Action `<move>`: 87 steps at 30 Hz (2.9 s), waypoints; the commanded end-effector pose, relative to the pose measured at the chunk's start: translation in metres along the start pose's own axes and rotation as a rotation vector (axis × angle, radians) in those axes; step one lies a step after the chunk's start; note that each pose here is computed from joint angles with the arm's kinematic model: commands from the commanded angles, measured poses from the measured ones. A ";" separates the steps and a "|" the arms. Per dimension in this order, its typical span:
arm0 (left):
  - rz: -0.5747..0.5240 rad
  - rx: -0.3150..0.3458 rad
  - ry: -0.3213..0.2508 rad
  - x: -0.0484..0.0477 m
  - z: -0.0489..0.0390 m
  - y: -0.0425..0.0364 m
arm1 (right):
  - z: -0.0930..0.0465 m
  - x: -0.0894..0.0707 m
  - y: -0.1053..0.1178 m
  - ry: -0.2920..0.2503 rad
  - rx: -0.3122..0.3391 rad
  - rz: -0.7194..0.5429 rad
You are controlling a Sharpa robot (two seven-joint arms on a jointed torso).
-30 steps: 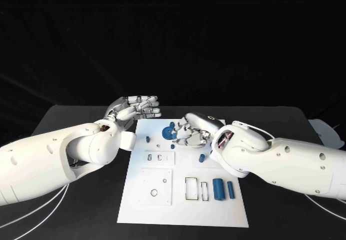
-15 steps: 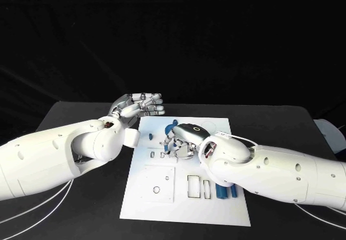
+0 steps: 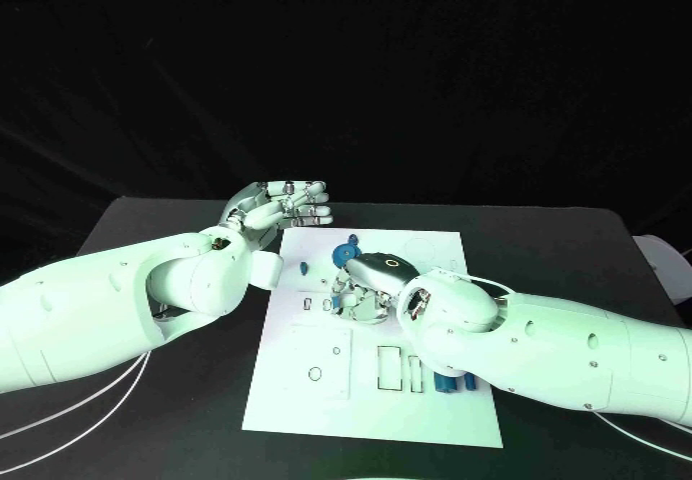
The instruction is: Assemble the parts on the task board
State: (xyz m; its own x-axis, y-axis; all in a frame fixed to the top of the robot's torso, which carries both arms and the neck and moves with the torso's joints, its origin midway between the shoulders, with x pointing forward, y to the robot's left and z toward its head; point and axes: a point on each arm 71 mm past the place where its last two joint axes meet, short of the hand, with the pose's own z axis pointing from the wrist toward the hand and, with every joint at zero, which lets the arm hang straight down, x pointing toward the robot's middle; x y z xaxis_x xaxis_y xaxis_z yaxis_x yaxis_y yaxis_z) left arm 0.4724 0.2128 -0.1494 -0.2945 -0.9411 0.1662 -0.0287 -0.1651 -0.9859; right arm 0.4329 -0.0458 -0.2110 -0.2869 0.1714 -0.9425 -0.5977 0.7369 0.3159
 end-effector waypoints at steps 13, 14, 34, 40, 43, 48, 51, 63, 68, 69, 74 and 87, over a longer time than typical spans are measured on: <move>-0.008 0.007 0.019 0.0019 0.0000 -0.0012 | 0.003 0.004 -0.004 0.026 0.020 -0.056; -0.008 0.007 0.019 0.0018 0.0000 -0.0012 | 0.003 0.004 -0.004 0.026 0.021 -0.057; -0.007 0.006 0.017 0.0009 -0.0003 -0.0013 | 0.004 0.006 -0.005 0.034 0.025 -0.072; -0.007 0.006 0.017 0.0009 -0.0003 -0.0013 | 0.004 0.005 -0.003 0.026 0.021 -0.072; -0.007 0.006 0.017 0.0007 -0.0004 -0.0013 | 0.004 0.005 -0.003 0.018 0.019 -0.070; -0.007 0.005 0.016 0.0002 -0.0004 -0.0013 | 0.004 0.003 -0.002 -0.004 0.015 -0.063; -0.007 0.005 0.016 0.0001 -0.0004 -0.0013 | 0.004 0.003 -0.002 -0.013 0.013 -0.061; 0.019 -0.028 0.029 -0.0044 0.0008 0.0013 | -0.010 -0.013 -0.001 -0.191 -0.050 0.022; 0.109 -0.076 0.079 -0.0095 0.0024 0.0053 | -0.024 -0.028 -0.007 -0.230 -0.124 0.146; 0.137 -0.088 0.089 -0.0109 0.0028 0.0063 | -0.027 -0.032 -0.009 -0.229 -0.133 0.174; 0.398 -0.163 0.130 -0.0203 0.0047 0.0130 | -0.046 -0.061 -0.032 -0.209 -0.107 0.340; 0.921 -0.498 0.263 -0.0253 0.0115 0.0230 | -0.092 -0.112 -0.118 -0.299 0.138 0.463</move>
State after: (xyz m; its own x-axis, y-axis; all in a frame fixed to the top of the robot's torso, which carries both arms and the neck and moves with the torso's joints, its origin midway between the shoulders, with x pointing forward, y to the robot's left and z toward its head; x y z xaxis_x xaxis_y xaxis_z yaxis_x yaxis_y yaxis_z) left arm 0.4930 0.2274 -0.1655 -0.5175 -0.7296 -0.4471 -0.0655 0.5548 -0.8294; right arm 0.4647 -0.2088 -0.1306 -0.2206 0.6137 -0.7581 -0.3933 0.6552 0.6450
